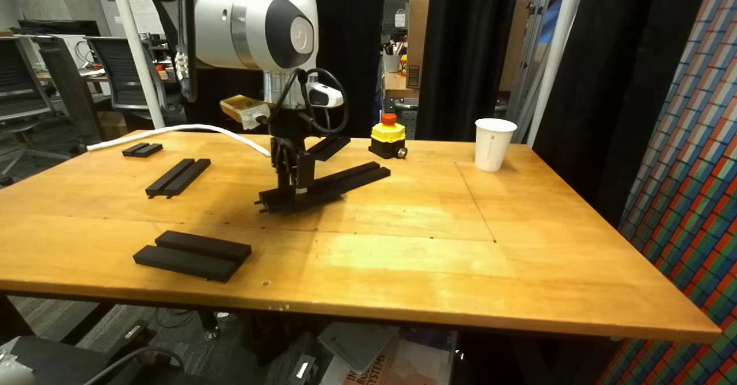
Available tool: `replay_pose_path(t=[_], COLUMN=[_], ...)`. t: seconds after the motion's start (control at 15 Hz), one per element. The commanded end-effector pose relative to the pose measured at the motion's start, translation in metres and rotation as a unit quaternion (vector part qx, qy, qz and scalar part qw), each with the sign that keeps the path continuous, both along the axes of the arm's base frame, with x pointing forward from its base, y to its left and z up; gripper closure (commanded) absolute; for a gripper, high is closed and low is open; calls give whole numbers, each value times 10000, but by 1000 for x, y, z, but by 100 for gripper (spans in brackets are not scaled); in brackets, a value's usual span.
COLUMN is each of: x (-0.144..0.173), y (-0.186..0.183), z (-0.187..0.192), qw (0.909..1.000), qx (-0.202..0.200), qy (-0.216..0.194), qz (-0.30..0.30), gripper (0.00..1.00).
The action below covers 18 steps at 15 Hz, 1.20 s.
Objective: Connect the pads
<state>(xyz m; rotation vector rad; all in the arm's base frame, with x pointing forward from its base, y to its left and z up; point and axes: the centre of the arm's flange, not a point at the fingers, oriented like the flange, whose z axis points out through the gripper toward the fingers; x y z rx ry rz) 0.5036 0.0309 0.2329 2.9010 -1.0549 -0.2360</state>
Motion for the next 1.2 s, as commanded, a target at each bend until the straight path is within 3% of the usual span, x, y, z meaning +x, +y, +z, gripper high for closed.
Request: replay_pose_path(t=[0.0, 0.33, 1.13], x=[9, 4, -7], y=[-9, -11, -2], z=[6, 7, 8], qw=[9996, 9992, 9993], qx=[243, 405, 365], qy=[-86, -57, -67], qz=[129, -4, -107], gripper=[54, 54, 54])
